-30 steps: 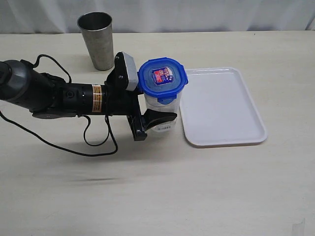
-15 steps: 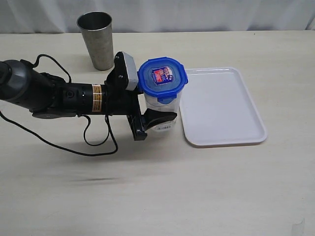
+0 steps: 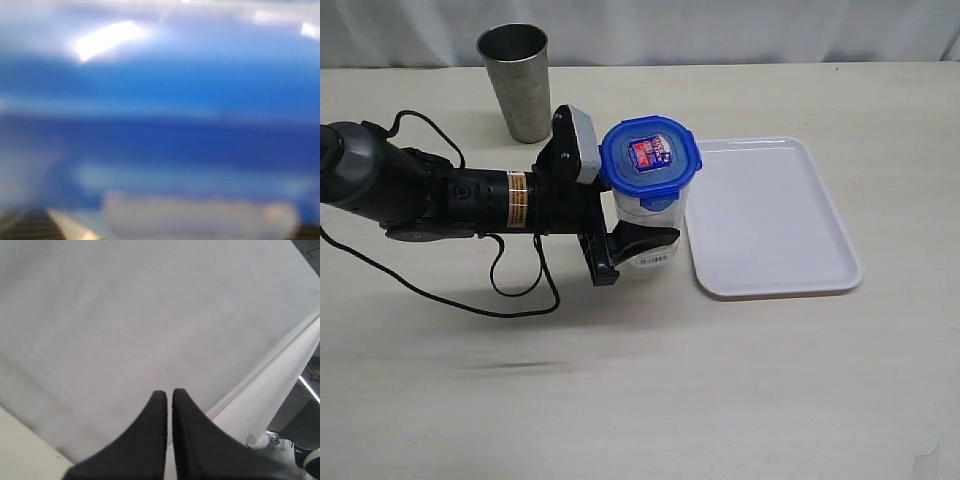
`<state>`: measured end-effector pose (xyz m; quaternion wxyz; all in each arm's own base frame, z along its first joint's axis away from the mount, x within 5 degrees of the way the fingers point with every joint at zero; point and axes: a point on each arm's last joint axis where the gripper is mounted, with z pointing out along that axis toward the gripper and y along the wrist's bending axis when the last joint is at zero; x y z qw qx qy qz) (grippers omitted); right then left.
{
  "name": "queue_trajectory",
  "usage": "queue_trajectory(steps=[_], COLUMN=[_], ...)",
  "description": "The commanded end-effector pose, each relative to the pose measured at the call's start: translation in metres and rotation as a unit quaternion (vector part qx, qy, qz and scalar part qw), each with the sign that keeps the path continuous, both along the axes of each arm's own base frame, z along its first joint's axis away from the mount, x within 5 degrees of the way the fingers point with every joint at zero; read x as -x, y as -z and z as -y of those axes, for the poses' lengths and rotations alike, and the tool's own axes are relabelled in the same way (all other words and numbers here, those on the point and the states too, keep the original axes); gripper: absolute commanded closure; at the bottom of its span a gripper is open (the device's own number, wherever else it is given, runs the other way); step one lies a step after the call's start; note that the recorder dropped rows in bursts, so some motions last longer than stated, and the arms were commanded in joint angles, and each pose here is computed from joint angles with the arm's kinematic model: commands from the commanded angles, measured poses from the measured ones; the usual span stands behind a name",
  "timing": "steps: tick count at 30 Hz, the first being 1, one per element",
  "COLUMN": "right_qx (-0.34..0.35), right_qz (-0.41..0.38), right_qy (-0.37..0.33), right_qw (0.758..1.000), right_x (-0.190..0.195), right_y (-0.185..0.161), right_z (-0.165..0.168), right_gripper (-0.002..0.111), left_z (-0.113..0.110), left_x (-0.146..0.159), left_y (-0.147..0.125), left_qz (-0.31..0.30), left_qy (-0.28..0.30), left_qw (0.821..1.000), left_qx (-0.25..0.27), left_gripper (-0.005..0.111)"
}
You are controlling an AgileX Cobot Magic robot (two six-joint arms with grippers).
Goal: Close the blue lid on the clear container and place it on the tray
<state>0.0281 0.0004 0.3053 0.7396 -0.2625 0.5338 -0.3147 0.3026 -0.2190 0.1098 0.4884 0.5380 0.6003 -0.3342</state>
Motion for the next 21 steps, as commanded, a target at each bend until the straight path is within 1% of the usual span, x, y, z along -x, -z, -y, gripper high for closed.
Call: queue_trajectory(steps=[1, 11, 14, 16, 21], right_qx=[0.029, 0.035, 0.029, 0.023, 0.021], right_qz=[-0.042, -0.144, -0.154, -0.189, -0.208], right_qy=[0.011, 0.008, 0.007, 0.013, 0.017], right_qw=[0.999, 0.989, 0.988, 0.982, 0.978], right_x=[-0.011, -0.028, -0.028, -0.028, -0.028], right_y=[0.029, 0.097, 0.101, 0.108, 0.111], right_z=[0.000, -0.001, -0.001, 0.000, 0.001], right_gripper=[0.104, 0.104, 0.104, 0.104, 0.104], left_z=[0.004, 0.004, 0.004, 0.004, 0.004], left_x=[0.000, 0.000, 0.000, 0.000, 0.000], left_y=[-0.009, -0.009, -0.009, -0.009, -0.009], left_qz=[0.002, -0.003, -0.003, -0.003, -0.002], left_qy=[0.002, -0.001, -0.001, -0.001, 0.000], left_qw=[1.000, 1.000, 1.000, 1.000, 1.000], left_qx=[0.027, 0.029, 0.029, 0.029, 0.029], left_gripper=[0.107, 0.107, 0.107, 0.107, 0.107])
